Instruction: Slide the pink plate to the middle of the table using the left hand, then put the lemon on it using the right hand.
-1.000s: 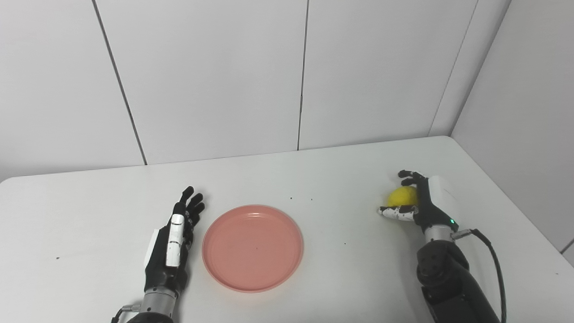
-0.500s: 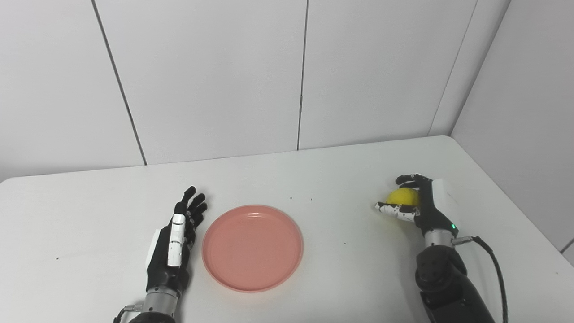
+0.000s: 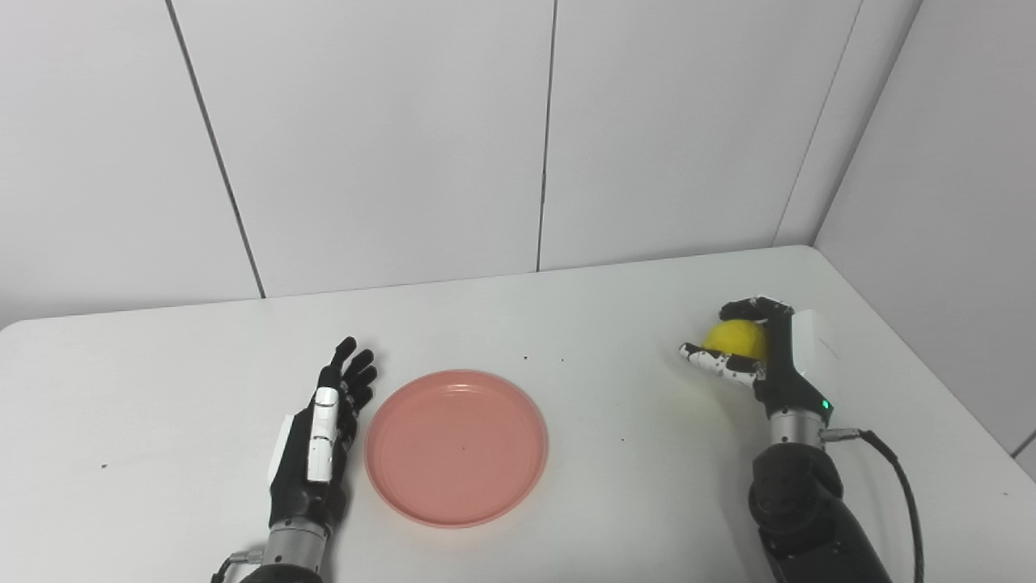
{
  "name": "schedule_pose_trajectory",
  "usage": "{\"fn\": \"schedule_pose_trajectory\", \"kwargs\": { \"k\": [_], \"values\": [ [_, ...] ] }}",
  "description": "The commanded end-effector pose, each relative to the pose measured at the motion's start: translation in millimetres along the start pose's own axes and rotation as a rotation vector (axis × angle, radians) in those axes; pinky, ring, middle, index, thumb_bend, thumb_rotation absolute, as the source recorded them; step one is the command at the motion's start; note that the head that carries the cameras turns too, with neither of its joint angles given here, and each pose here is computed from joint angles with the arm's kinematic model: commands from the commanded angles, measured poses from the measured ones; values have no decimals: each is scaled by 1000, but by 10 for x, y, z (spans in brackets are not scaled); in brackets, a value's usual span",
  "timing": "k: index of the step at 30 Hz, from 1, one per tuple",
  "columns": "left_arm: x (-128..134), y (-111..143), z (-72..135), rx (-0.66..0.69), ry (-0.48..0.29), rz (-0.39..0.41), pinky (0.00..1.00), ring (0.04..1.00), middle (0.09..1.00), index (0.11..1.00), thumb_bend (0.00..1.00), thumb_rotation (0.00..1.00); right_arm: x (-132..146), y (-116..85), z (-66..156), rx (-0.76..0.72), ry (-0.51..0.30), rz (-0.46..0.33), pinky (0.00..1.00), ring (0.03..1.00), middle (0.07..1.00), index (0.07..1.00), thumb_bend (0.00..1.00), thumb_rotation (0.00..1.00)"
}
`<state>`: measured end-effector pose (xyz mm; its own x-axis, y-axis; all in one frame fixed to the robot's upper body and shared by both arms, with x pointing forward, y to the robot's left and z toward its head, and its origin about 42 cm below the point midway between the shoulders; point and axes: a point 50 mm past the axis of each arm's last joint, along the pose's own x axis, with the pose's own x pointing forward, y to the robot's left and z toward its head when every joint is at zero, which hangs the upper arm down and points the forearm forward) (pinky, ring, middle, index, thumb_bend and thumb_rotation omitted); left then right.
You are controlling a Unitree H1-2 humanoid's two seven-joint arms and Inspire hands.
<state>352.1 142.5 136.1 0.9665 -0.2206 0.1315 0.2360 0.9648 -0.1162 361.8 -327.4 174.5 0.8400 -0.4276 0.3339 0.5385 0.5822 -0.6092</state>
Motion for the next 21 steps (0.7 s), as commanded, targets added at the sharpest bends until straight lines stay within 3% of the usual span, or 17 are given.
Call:
{"fn": "schedule_pose_trajectory", "kwargs": {
  "k": [1, 14, 21],
  "values": [
    [95, -107, 140, 4, -91, -11, 937, 924, 924, 927, 636, 1000, 53, -105, 262, 84, -134, -71, 303, 419, 530, 454, 488, 0],
    [112, -188, 111, 22, -93, 4, 959, 930, 934, 936, 650, 1000, -225, -97, 892, 249, -329, 40, 320, 415, 517, 444, 492, 0],
    [130, -223, 106, 33, -97, 15, 954, 927, 929, 931, 635, 1000, -304, 16, 1152, 332, -426, 128, 318, 424, 525, 445, 491, 0]
  ]
}}
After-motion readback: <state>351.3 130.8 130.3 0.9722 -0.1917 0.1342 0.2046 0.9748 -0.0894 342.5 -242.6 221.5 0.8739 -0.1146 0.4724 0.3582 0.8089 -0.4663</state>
